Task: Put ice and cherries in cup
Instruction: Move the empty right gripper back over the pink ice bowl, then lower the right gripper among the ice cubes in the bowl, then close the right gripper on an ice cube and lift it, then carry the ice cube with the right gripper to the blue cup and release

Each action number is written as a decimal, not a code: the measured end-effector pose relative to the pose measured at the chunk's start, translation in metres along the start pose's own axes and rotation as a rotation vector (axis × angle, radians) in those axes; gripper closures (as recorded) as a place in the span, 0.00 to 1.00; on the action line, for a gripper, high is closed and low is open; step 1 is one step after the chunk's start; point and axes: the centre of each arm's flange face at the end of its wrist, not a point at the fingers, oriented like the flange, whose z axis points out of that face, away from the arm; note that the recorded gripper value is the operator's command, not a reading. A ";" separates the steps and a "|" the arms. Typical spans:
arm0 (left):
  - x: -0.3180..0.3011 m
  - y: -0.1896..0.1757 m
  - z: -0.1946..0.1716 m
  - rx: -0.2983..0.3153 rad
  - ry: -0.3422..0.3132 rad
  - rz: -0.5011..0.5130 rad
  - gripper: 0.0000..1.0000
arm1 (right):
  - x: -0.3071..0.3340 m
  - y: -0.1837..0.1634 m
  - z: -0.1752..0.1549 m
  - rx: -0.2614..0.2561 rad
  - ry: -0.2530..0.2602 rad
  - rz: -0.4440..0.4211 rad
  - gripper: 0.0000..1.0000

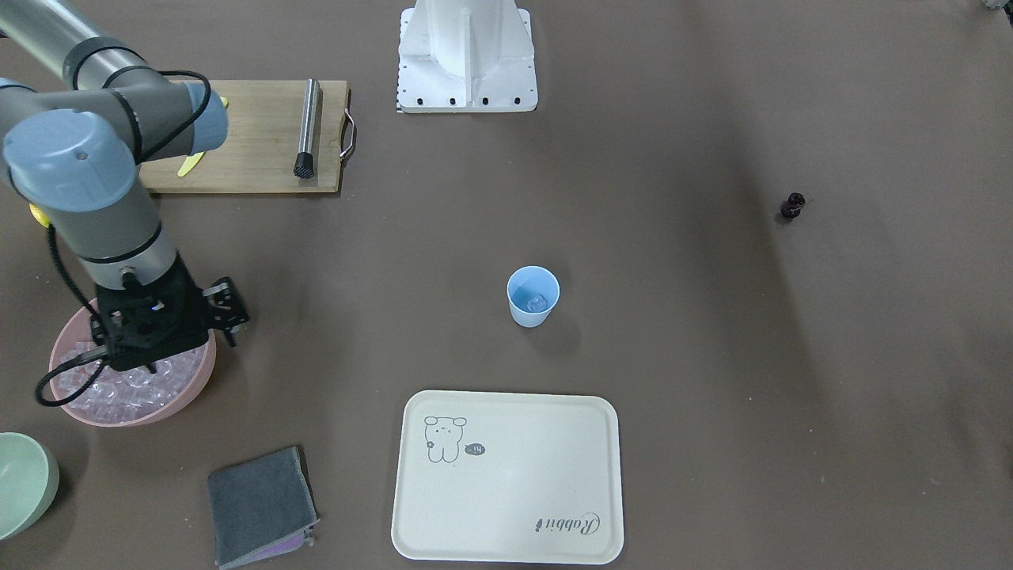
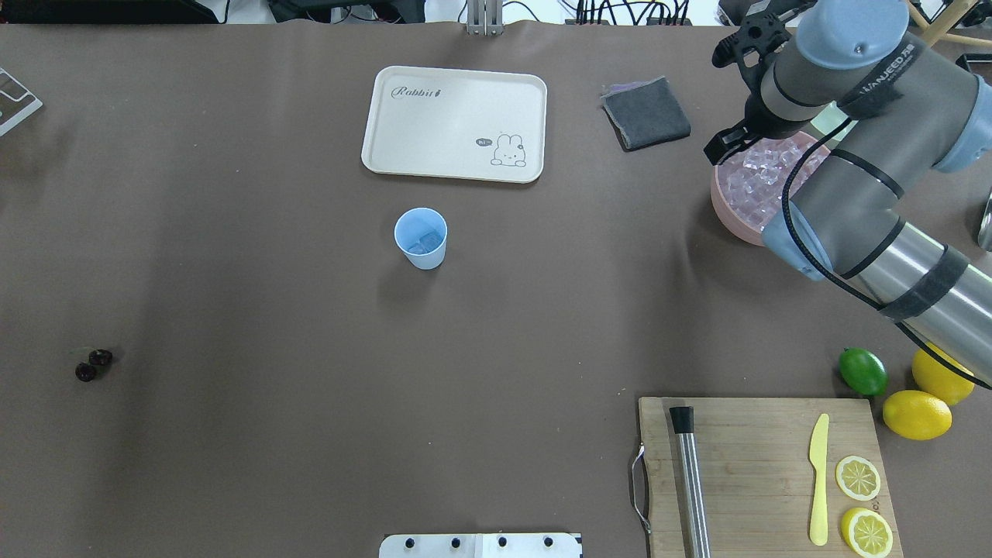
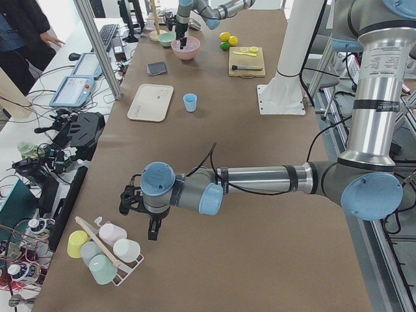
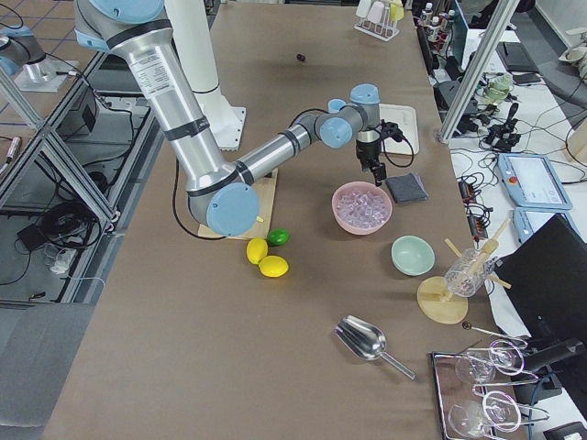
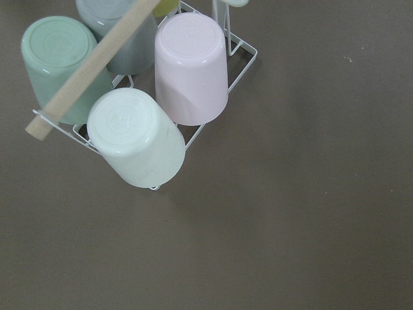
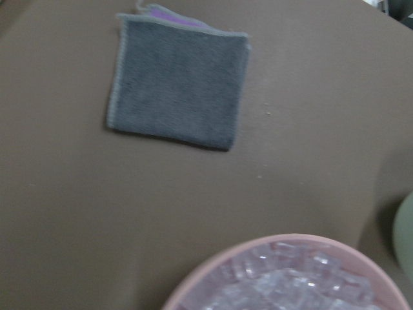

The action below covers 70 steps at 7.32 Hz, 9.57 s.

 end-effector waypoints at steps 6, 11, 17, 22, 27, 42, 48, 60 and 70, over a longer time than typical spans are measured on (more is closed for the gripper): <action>0.003 -0.001 -0.001 0.003 0.002 0.005 0.02 | 0.008 0.025 0.052 -0.039 0.263 -0.244 0.13; 0.002 0.000 -0.002 0.008 0.002 0.009 0.02 | 0.006 0.028 0.062 -0.054 0.297 -0.320 0.45; -0.004 0.009 0.003 0.004 0.002 0.006 0.02 | 0.013 0.023 0.032 -0.036 0.151 -0.280 0.32; -0.010 0.024 0.007 0.019 0.003 0.017 0.02 | 0.014 0.031 0.042 -0.062 0.119 -0.270 0.41; -0.011 0.028 0.007 0.023 0.003 0.020 0.02 | 0.012 0.038 0.053 -0.083 0.117 -0.280 0.47; -0.010 0.027 0.007 0.025 0.004 0.026 0.02 | 0.010 0.039 0.037 -0.130 0.116 -0.265 0.39; -0.009 0.027 0.006 0.031 0.004 0.032 0.02 | 0.008 0.040 0.051 -0.152 0.152 -0.352 0.63; -0.009 0.026 0.005 0.045 0.006 0.043 0.02 | 0.009 0.034 0.067 -0.114 0.145 -0.356 0.71; 0.009 0.018 -0.011 0.076 0.015 0.077 0.02 | -0.226 -0.064 -0.144 -0.041 -0.101 0.151 0.75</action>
